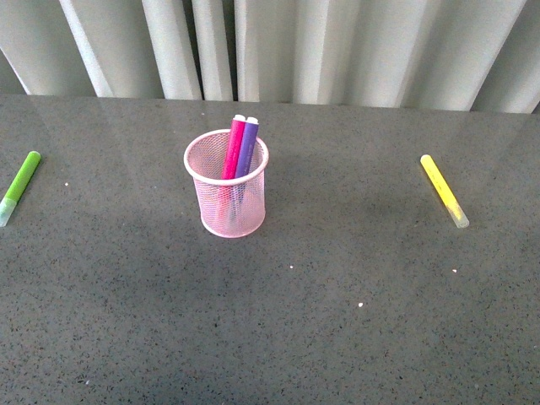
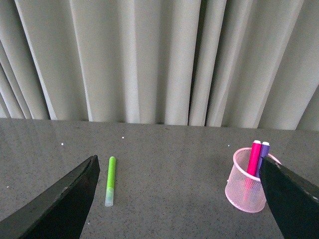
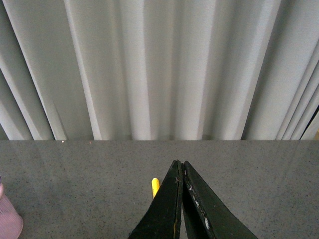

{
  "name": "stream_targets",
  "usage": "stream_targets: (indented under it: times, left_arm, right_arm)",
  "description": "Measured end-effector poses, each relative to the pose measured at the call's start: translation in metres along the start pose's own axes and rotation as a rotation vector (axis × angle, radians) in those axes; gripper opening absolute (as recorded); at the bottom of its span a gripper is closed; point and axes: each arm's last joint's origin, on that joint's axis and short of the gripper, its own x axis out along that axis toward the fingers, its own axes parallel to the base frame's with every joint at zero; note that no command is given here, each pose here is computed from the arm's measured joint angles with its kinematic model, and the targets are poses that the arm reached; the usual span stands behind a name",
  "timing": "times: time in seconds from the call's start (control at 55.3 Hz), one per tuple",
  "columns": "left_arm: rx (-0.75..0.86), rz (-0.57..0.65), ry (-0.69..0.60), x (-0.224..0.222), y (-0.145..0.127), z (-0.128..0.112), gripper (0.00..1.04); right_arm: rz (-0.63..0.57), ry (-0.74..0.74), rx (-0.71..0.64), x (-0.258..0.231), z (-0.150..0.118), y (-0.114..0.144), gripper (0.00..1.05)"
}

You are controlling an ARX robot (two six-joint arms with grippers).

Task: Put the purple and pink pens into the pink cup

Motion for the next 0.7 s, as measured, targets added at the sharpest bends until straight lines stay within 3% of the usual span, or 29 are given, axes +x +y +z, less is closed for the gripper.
stream_targets:
  times: [0.271,0.705]
  left_arm:
    - [0.000,0.000,0.000,0.000,0.000,0.000,0.98]
    - [0.000,0.000,0.000,0.000,0.000,0.000,0.98]
  right_arm:
    - [0.000,0.007,0.000,-0.022,-0.014,-0.011,0.03]
    - [-0.005,-0.025,0.002,-0.045,-0.005,-0.024,0.03]
